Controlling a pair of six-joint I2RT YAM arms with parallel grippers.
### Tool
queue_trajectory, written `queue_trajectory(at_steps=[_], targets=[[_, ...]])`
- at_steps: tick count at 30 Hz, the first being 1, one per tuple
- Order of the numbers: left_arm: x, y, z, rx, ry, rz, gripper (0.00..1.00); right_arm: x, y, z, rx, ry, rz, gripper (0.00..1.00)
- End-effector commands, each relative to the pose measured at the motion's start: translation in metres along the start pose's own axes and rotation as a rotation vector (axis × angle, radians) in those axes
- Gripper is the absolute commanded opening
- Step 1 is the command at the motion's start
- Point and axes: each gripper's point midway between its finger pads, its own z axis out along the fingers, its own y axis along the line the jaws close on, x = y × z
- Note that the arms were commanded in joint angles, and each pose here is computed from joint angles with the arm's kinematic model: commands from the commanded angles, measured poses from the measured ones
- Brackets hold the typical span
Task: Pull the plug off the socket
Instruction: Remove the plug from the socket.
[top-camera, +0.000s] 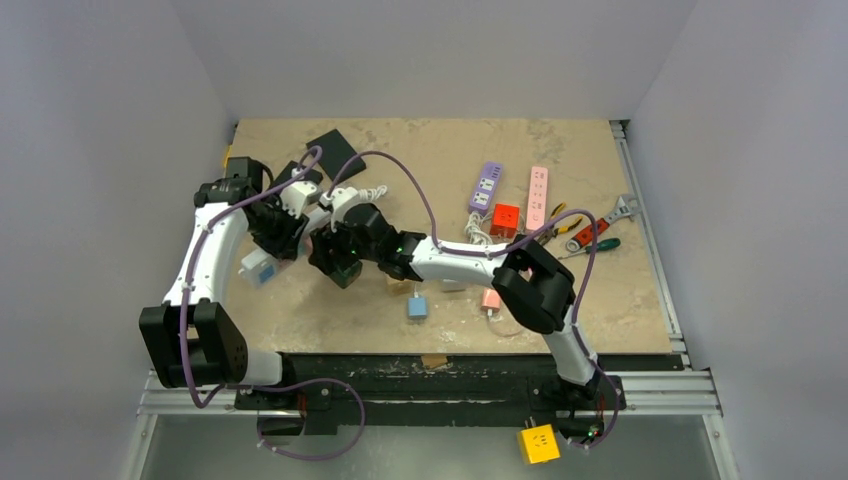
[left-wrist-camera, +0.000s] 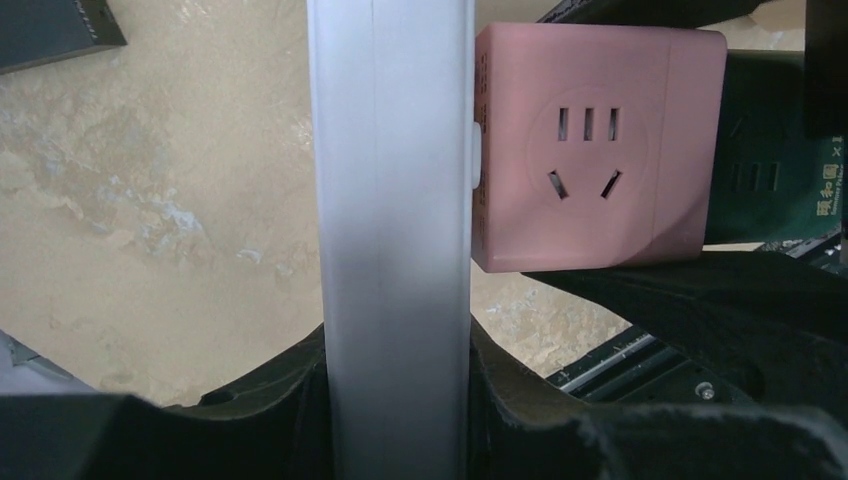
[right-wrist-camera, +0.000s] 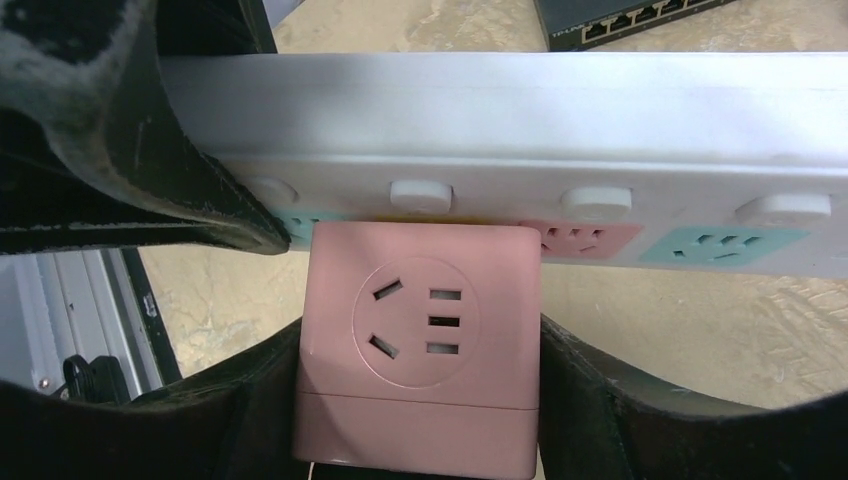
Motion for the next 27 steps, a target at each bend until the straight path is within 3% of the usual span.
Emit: queue_trajectory(at_steps=[1, 4, 9, 13, 27], targets=[[-0.035, -0.023, -0.015, 0.094, -0.166, 0.059, 0.00, -0.037, 0.022, -0.020, -0.063, -0.143, 0.003, 0.54], [-0.037, -0.025, -0.018, 0.108, -0.174, 0.055, 0.00, -0.038, 0.022, -0.025, -0.064, -0.156, 0.008, 0.42], [-0.035, -0.019, -0.016, 0.079, -0.157, 0.043, 0.00, -0.041, 0.021, -0.026, -0.051, -0.149, 0.013, 0.32], [-0.026, 0.004, -0.010, -0.053, -0.091, 0.034, 0.00, -0.034, 0.013, -0.024, 0.014, -0.079, 0.030, 0.00], [-0.015, 0.071, -0.003, -0.390, 0.014, 0.041, 0.00, 0.009, 0.011, -0.041, 0.080, 0.086, 0.094, 0.00]])
